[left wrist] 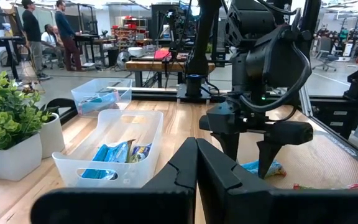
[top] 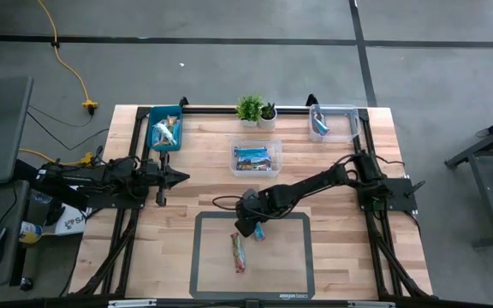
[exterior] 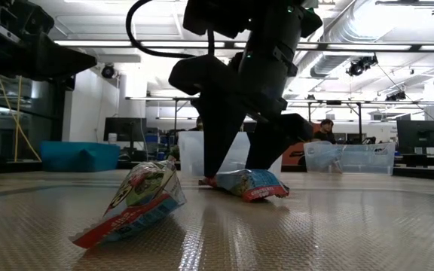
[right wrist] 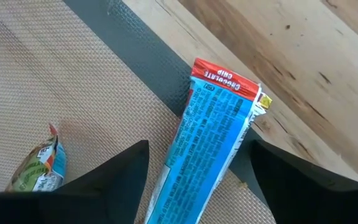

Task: Pick and place Granola Bars by type
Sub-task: Put the red granola bar in the right transparent bin

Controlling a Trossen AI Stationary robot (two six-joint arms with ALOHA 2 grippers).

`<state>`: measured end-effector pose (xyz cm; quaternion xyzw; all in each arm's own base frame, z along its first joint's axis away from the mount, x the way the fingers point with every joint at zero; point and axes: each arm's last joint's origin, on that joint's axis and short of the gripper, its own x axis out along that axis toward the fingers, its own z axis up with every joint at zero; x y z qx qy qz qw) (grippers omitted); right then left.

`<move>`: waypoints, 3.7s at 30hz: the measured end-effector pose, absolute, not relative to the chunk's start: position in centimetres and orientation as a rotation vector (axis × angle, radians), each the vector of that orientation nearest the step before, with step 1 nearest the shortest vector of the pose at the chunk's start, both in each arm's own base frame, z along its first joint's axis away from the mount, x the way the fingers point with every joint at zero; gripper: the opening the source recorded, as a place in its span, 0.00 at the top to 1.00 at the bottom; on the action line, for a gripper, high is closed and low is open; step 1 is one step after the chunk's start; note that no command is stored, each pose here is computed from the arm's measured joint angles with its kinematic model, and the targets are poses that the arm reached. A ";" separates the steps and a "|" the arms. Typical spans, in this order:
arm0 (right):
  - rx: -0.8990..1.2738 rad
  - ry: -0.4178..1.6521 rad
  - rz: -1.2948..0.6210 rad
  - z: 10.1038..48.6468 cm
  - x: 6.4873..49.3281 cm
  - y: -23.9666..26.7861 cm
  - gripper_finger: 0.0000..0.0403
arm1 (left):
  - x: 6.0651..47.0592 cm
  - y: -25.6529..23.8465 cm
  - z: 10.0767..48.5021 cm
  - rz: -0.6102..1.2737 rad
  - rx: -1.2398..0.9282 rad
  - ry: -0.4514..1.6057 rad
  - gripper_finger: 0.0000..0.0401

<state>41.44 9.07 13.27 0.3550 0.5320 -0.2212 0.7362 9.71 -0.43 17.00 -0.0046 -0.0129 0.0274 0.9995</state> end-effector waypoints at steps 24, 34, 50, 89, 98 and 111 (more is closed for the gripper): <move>0.782 1.178 -0.484 13.1 41.4 9.0 0.54 | 9.7 -0.4 17.0 0.057 -0.009 -0.026 1.00; 0.799 1.162 -0.458 14.1 41.3 9.0 0.60 | 9.7 -0.4 17.0 0.057 -0.009 -0.026 1.00; 0.852 1.078 -0.329 15.0 42.4 9.1 0.70 | 9.7 -0.4 17.0 0.055 -0.010 -0.027 1.00; 0.463 0.455 -0.378 35.6 34.5 3.2 0.72 | 9.7 -0.4 17.0 0.054 -0.010 -0.027 1.00; 0.356 0.488 -0.598 37.7 30.4 -0.5 0.72 | 9.7 -0.4 17.0 0.055 -0.010 -0.027 1.00; 0.279 0.685 -0.878 36.4 27.7 -7.6 0.72 | 9.7 -0.4 17.0 0.055 -0.010 -0.027 1.00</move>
